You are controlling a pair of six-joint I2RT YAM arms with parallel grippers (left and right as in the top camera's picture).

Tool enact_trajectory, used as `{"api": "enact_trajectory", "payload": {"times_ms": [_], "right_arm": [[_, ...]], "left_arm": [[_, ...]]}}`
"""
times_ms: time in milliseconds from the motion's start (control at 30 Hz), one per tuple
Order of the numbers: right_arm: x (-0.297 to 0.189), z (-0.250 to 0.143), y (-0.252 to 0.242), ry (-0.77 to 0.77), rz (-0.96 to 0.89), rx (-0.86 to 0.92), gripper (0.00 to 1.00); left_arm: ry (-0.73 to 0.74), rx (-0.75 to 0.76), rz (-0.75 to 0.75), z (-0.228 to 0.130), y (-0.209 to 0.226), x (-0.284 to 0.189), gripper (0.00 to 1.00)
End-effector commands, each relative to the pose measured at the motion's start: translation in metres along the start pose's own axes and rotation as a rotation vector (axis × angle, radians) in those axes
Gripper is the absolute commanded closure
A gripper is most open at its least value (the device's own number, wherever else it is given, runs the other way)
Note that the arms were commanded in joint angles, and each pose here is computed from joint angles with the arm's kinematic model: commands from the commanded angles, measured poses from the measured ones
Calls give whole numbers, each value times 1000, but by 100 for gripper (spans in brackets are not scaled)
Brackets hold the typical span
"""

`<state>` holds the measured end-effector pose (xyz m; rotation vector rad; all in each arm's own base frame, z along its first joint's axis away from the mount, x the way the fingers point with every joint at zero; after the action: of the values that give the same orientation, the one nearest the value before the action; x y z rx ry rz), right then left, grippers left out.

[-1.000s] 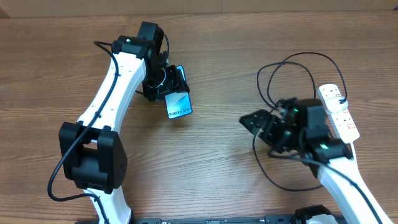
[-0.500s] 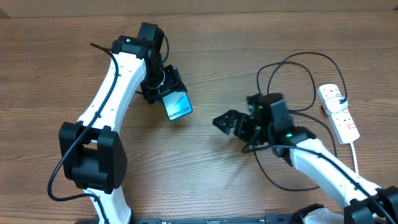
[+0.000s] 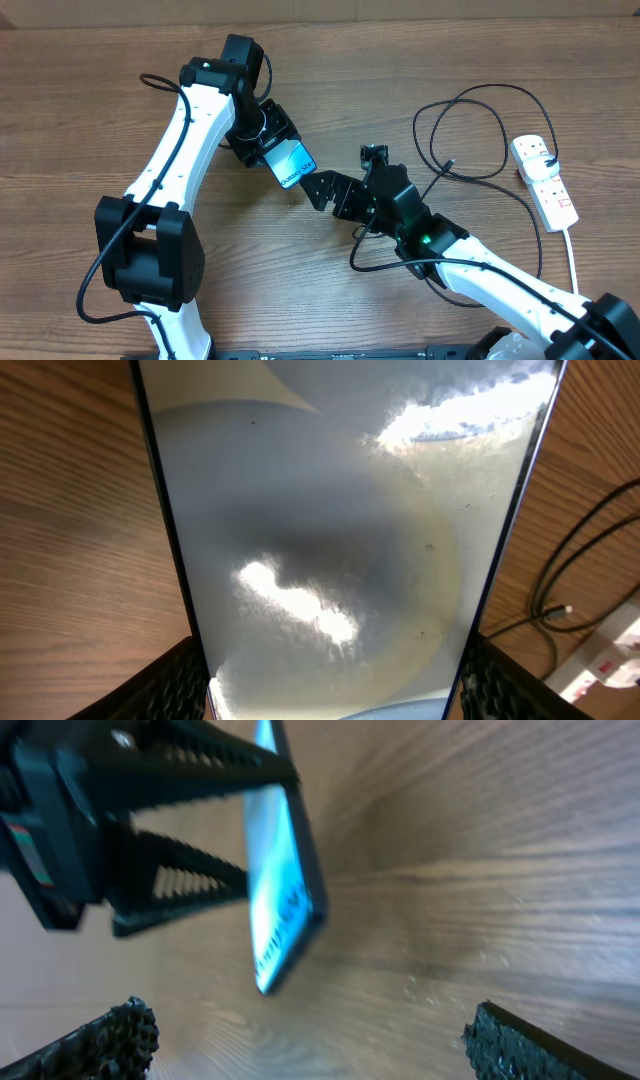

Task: Plug charger to phone and switch on socket
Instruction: 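Close the right gripper on the phone's side edge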

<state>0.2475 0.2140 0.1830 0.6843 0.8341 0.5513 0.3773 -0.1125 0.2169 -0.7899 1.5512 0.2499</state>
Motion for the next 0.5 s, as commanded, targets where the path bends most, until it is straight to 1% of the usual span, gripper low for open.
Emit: {"api": "enact_trajectory", "payload": {"times_ms": [0,67,167,300,467], "right_arm": [[7,6,3,-58,-6,32,0],[11,6,1,-63,-4,67,1],[18,5,-2,-67,3,120,6],[24,7,-1,-87,35,140,6],[27,9,0,-104,56,136,18]], "left_arm": [[48,-19,-68,-2,-8,-6,62],[58,-23,-76,-2,-9,-6,63],[73,-29,-85,-4,-10,-6,63],[75,-46,-87,-8,-14,-4,63],[73,-36,-99,-17,-23,0,63]]}}
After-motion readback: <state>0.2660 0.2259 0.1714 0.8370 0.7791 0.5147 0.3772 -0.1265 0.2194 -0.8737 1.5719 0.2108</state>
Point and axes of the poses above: each gripper's point midway between its finger pads, its own x axis out along the fingers, its own y axis along the line the jaws close on, z = x × y, the point moved 10 cm from there along -x, back along the fingers, and after that the axes turned 6 degrees about -x, right-handed, at the moved point
